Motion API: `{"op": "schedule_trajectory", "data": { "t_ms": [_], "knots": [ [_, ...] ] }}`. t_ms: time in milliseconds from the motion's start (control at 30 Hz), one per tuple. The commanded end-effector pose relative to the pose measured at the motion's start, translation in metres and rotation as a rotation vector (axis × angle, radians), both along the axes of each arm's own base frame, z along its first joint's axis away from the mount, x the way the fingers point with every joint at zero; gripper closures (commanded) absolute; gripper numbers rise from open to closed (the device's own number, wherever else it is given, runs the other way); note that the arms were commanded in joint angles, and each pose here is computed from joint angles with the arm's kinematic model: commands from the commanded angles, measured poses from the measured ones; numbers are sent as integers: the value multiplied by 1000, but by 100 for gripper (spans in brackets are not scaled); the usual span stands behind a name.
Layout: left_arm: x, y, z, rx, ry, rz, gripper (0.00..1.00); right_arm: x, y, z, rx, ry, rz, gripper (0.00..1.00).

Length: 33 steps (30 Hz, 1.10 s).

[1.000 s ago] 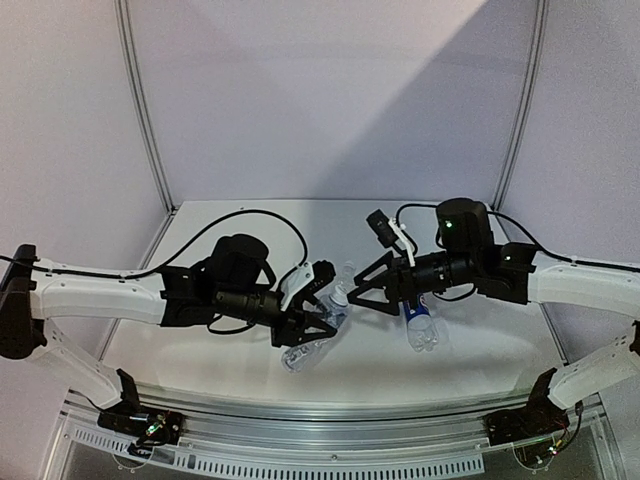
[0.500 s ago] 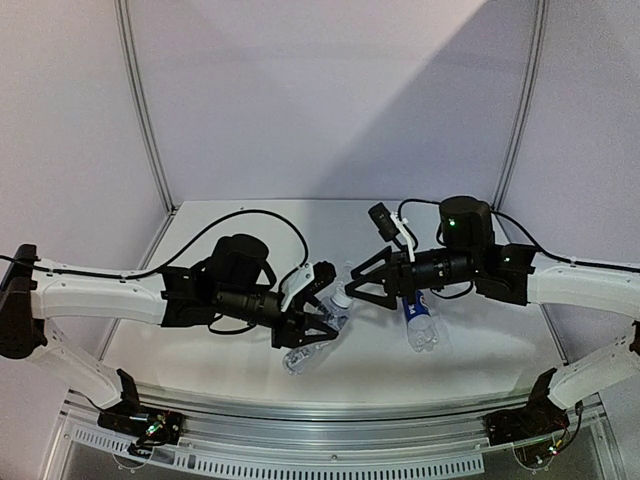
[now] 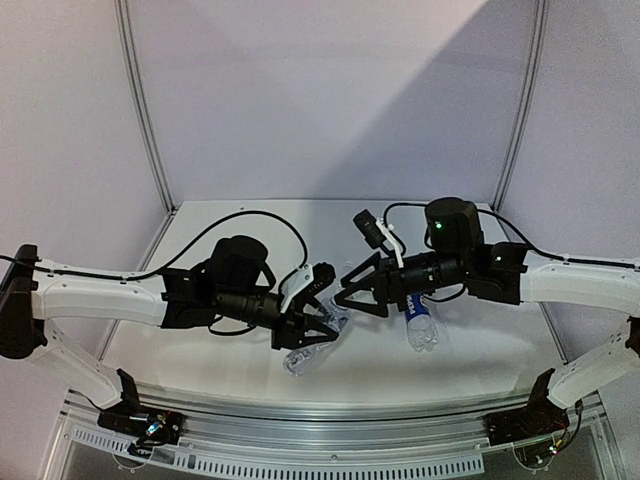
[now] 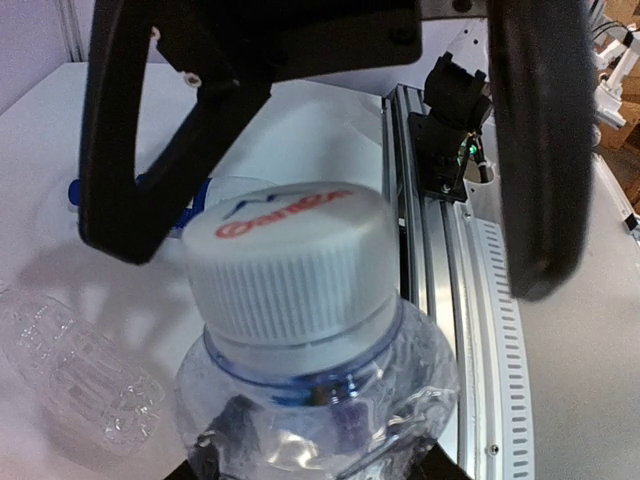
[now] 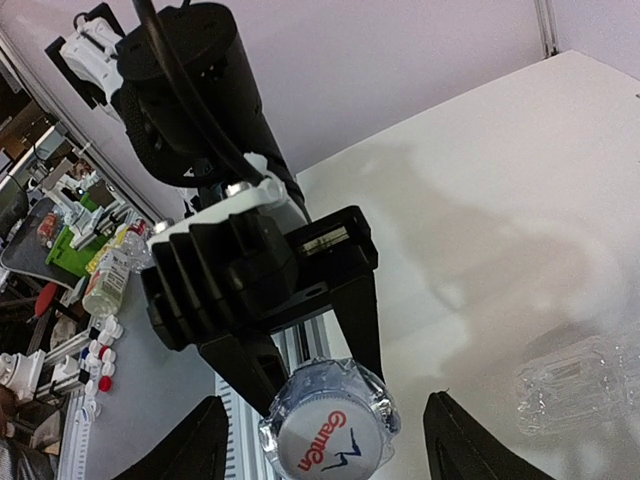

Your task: Unscrew the bottle caps

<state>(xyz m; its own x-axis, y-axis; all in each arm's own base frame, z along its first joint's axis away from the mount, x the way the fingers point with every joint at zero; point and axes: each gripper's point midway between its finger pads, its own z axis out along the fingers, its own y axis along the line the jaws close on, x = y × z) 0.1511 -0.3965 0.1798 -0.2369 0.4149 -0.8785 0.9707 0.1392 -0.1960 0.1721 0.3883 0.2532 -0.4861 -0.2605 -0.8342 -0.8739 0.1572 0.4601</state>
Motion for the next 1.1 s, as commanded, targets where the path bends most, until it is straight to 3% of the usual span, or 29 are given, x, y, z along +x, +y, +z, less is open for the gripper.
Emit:
{"op": "schedule_trajectory", "data": {
  "t_ms": [0, 333, 600, 700, 833, 1067],
  "knots": [
    [-9, -1, 6, -29, -6, -24, 60, 1, 3, -7, -40, 0, -3, 34],
    [-9, 0, 6, -32, -8, -26, 60, 3, 0, -4, -33, -21, -19, 52],
    [-16, -3, 3, -38, 6, -74, 58, -5, -1, 1, -15, -56, 31, 83],
    [-45, 0, 10, -100, 50, -239, 68, -18, -9, 1, -10, -130, 102, 92],
    [-82, 7, 20, -170, 142, -465, 76, -50, -24, 10, 102, -251, 239, 93],
    [-109, 14, 20, -193, 286, -667, 83, -90, -49, 41, 241, -390, 385, 82]
  ]
}}
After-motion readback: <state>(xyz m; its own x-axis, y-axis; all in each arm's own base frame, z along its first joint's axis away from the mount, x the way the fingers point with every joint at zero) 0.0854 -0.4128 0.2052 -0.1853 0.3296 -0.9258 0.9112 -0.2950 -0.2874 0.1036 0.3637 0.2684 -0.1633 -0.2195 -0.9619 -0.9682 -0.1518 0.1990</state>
